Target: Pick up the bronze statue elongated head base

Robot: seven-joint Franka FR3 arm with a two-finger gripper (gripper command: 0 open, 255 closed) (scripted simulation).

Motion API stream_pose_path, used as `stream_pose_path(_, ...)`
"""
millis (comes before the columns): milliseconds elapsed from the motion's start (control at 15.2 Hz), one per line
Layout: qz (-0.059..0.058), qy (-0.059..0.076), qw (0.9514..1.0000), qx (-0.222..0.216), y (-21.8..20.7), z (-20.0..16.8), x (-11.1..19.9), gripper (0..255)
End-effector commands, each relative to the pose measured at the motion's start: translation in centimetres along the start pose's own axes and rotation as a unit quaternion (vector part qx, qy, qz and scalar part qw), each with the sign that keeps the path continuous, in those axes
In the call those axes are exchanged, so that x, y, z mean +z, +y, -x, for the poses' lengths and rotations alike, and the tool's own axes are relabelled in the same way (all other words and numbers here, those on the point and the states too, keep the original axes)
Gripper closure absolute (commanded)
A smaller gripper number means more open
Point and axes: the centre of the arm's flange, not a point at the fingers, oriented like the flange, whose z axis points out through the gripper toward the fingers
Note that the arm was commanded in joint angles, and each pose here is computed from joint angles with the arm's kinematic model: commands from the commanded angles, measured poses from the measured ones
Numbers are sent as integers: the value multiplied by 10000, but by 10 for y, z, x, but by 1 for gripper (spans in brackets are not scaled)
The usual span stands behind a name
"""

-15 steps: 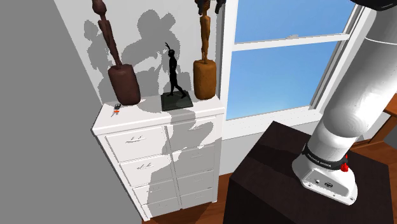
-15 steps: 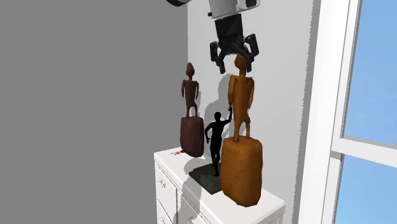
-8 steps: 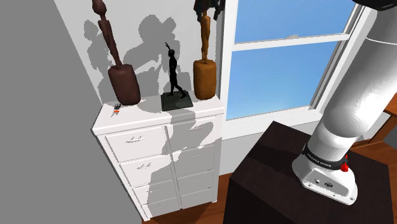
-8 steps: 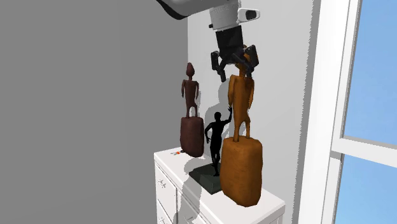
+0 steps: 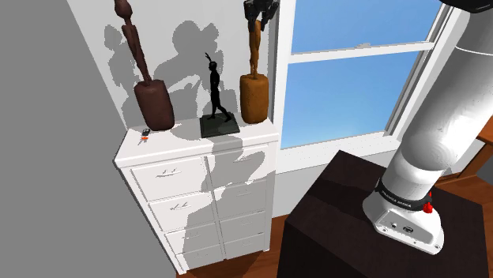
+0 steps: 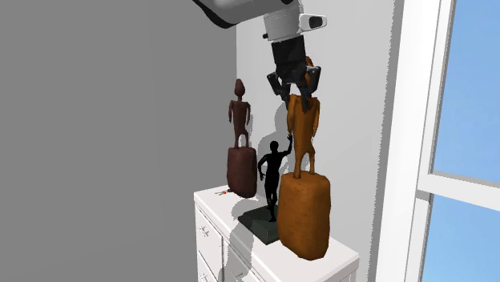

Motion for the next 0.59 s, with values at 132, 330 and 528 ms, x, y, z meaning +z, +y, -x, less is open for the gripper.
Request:
stream_pose_path(132, -3, -3, 10000, -3, -1, 0, 0, 255)
stream_pose_path(330, -3, -3, 10000, -3, 0, -4, -8, 255)
stream_pose_path(528, -3, -3, 10000, -3, 0, -10, -23, 255)
